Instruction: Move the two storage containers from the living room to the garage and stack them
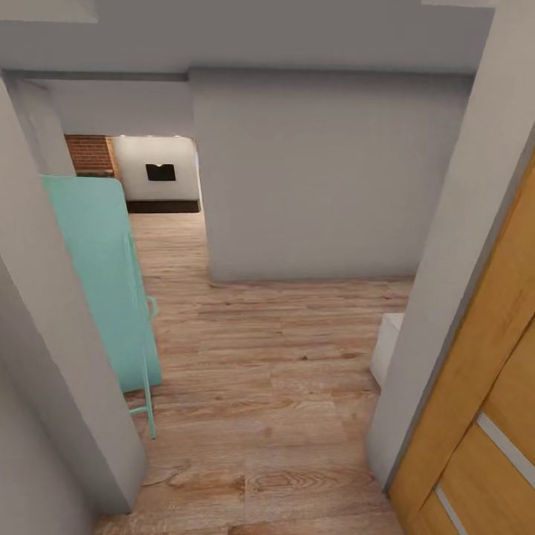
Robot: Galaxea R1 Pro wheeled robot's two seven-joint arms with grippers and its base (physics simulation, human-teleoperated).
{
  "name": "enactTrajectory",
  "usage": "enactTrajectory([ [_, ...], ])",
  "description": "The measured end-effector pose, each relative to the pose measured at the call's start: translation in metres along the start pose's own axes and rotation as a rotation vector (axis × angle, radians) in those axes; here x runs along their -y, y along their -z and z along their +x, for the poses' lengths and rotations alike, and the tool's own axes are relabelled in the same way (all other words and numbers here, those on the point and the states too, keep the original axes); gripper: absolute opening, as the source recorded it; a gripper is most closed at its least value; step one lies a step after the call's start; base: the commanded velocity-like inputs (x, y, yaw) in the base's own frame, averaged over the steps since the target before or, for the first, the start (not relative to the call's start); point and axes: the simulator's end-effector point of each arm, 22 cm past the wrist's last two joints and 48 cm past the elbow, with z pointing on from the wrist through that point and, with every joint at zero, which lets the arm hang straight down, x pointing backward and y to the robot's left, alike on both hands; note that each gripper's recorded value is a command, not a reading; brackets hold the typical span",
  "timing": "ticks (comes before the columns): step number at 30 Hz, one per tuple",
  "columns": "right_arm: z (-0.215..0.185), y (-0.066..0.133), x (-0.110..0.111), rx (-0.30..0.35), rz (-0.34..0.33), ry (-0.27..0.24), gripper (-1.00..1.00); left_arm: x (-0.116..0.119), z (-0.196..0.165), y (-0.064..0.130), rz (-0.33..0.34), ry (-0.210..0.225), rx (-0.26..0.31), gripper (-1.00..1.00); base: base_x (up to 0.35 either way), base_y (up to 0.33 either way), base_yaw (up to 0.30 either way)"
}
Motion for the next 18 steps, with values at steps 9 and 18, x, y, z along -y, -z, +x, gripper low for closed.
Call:
enactTrajectory([
  [9,-0.0002,0.0001,-0.0011,0.000,-0.002,0.002,1.00,0.0002,0.0001,0.0000,0.000,0.000,0.000,1.00,0.322,0.000,0.000],
  [18,0.0001,0.0000,0.0002,0.000,0.000,0.003,1.00,0.0012,0.0001,0.0000,0.001,0.000,0.000,1.00,0.322,0.000,0.000],
])
